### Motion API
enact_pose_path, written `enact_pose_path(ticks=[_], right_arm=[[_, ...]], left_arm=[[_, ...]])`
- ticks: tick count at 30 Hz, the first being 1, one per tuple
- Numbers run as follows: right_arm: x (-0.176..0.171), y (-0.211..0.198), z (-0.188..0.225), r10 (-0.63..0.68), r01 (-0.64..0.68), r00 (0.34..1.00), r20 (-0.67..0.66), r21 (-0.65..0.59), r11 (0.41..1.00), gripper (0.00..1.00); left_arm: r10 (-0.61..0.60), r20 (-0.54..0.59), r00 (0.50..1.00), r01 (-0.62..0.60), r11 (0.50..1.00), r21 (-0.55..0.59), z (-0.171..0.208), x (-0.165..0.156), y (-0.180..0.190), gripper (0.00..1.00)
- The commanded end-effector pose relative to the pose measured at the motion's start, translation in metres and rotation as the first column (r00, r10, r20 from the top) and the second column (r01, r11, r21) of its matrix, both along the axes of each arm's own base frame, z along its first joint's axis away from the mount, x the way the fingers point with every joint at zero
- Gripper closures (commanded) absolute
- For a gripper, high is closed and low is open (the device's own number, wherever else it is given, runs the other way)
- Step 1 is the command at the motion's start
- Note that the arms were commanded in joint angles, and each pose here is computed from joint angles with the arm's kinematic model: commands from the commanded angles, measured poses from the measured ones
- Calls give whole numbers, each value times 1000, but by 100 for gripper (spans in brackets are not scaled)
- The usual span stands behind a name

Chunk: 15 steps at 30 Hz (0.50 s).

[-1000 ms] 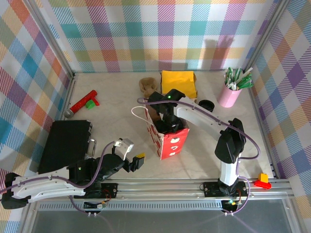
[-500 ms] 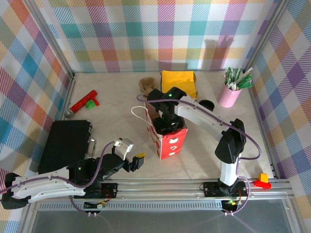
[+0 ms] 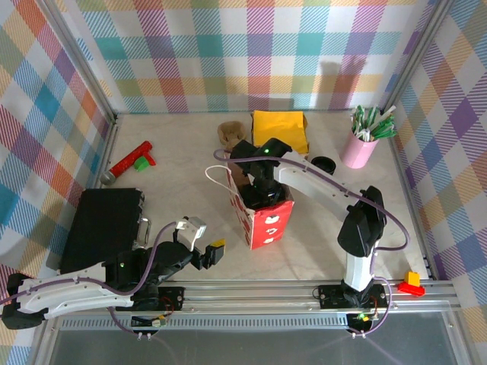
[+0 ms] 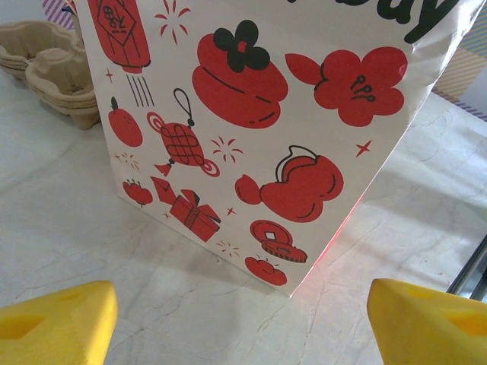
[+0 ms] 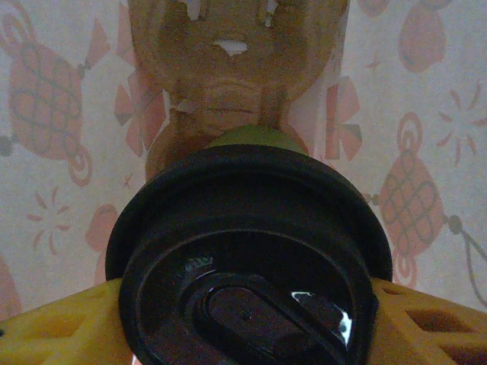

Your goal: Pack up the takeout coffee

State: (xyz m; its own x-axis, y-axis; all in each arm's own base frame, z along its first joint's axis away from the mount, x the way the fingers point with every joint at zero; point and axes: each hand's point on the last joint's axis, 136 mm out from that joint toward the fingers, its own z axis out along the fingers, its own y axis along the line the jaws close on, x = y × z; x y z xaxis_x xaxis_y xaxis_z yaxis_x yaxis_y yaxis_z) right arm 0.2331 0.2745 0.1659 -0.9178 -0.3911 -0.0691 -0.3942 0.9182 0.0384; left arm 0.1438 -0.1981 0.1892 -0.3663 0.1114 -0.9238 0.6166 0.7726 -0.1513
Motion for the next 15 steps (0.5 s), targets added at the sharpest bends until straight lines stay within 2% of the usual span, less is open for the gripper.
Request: enact_pose_path(ticks=[1, 15], right_arm=[[-5, 1, -13, 20, -20, 1000, -17, -12, 1000, 54], [-5, -1, -8, 15, -15, 1000, -16, -18, 1000, 54]], left_arm=[[13, -6, 1000, -13, 1000, 2, -3, 1, 4, 15], [15, -6, 1000, -15, 1000, 2, -4, 2, 4, 14]])
